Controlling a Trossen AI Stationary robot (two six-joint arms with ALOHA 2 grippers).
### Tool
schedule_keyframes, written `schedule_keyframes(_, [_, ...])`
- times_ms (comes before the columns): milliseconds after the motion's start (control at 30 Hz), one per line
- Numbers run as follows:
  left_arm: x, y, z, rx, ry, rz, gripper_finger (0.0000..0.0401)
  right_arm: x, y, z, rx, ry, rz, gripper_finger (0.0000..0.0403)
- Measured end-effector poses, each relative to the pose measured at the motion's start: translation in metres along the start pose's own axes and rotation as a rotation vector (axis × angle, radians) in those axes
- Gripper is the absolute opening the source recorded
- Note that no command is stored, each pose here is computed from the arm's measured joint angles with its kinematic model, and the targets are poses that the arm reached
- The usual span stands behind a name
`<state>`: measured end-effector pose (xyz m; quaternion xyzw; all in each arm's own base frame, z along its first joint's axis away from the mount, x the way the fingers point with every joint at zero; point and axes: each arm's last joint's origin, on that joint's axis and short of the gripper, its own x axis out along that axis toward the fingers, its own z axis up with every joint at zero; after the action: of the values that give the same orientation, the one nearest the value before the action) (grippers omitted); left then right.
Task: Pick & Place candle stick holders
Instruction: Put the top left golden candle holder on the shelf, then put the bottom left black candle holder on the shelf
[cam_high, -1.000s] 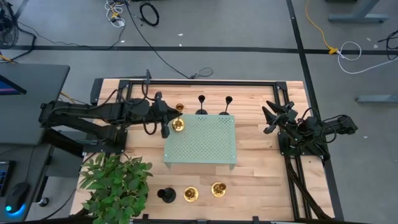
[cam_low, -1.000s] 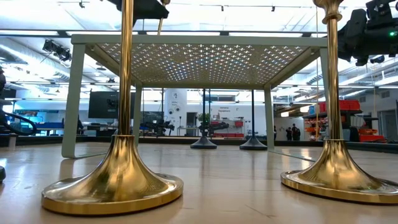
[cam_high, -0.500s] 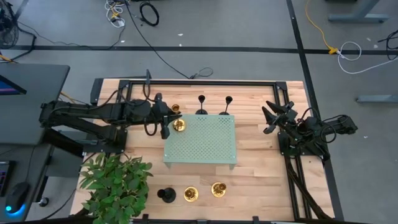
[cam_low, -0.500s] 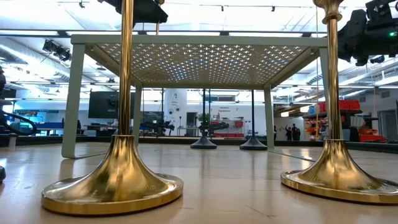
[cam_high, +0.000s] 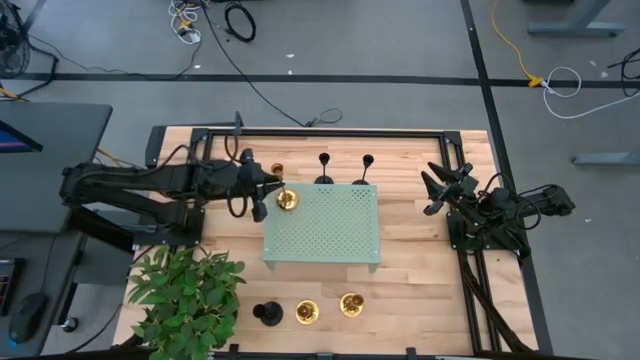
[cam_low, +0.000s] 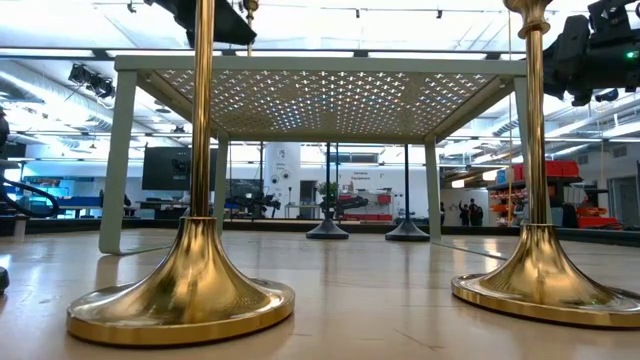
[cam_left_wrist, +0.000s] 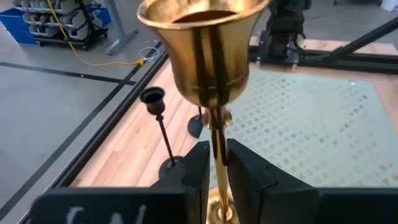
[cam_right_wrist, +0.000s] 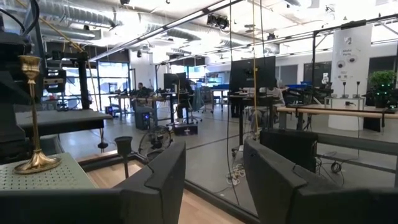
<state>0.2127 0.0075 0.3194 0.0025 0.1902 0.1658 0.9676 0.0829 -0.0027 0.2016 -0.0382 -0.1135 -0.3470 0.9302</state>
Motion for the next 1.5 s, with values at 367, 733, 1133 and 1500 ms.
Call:
schedule_keyframes(367, [-0.006,-0.001,0.0,-0.002,0.002,-0.095,0.0077,0.0,0.0,0.0,0.001,0.0,0.0,0.0162])
schedule_keyframes(733, [-0.011,0.002,-0.004,0.036,0.04,-0.086,0.017,0.0,0.0,0.0,0.007,0.0,0.0,0.0162])
schedule_keyframes(1133, [-0.034,0.003,-0.018,0.014,0.189,-0.282,0.0182,0.0,0.0,0.0,0.006,0.0,0.001,0.0162])
schedule_keyframes(1500, [-0.061,-0.028,-0.025,0.041,0.235,-0.589,0.0182,0.0,0.0,0.0,0.007,-0.002,0.009,0.0162])
